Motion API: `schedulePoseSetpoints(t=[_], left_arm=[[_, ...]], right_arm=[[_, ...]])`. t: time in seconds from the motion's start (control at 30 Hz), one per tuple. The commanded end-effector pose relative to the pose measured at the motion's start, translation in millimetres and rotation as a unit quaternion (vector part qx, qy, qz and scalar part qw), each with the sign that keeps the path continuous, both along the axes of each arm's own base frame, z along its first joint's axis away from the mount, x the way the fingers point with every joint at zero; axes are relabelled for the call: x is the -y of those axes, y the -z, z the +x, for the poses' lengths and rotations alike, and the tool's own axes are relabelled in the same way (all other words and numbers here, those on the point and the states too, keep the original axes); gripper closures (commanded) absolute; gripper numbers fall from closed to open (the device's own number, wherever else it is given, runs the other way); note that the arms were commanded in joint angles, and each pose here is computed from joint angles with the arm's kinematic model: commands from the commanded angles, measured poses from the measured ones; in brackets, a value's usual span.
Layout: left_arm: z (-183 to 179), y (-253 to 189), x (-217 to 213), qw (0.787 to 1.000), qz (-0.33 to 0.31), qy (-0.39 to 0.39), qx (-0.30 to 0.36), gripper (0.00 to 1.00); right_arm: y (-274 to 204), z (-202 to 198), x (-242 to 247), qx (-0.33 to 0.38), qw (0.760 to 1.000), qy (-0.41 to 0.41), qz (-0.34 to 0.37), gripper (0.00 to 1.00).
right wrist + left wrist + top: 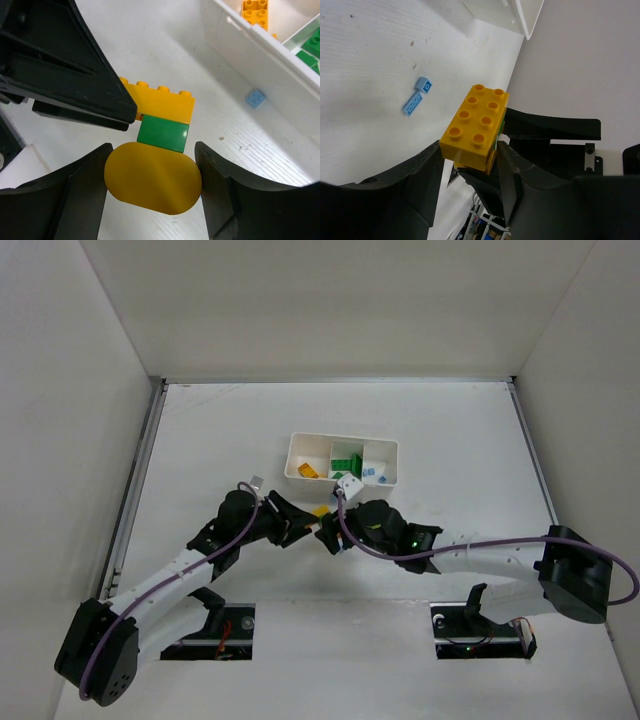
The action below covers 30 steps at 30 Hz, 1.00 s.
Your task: Sort the legos into containers by color
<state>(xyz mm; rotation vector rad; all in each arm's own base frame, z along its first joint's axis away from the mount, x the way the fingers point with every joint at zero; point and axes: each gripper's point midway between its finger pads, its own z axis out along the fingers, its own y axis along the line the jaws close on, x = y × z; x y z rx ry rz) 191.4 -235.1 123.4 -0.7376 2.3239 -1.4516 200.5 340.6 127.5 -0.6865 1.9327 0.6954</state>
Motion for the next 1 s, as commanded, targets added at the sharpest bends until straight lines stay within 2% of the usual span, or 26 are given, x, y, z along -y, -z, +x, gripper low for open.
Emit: schedulePoseSetpoints(t=[0.0, 0.2, 0.53, 0.97], left_arm=[[7.4, -19.2, 2.1, 0.999, -0.033, -0.016, 0.013, 0.60], [22.1, -23.9, -0.8, 0.998, -0.027, -0.041, 0.034, 0.74], [36.2, -33.8, 6.1, 0.993, 0.017, -0.057, 0.097, 0.78], [57.3, -70.4, -12.1, 0.976, 0.028, -0.123, 0.178, 0.85]], right_arm=[[-24.3, 13.5, -6.9, 0.034, 0.998, 0.023, 0.040, 0.35], [-25.1, 9.7, -3.4, 0.033, 0.998, 0.022, 0.046, 0.39], [-20.0, 5.6, 4.3, 0.024, 0.998, 0.021, 0.048, 0.40], [-16.9, 8.9, 12.0, 0.015, 0.998, 0.029, 0.050, 0.40]])
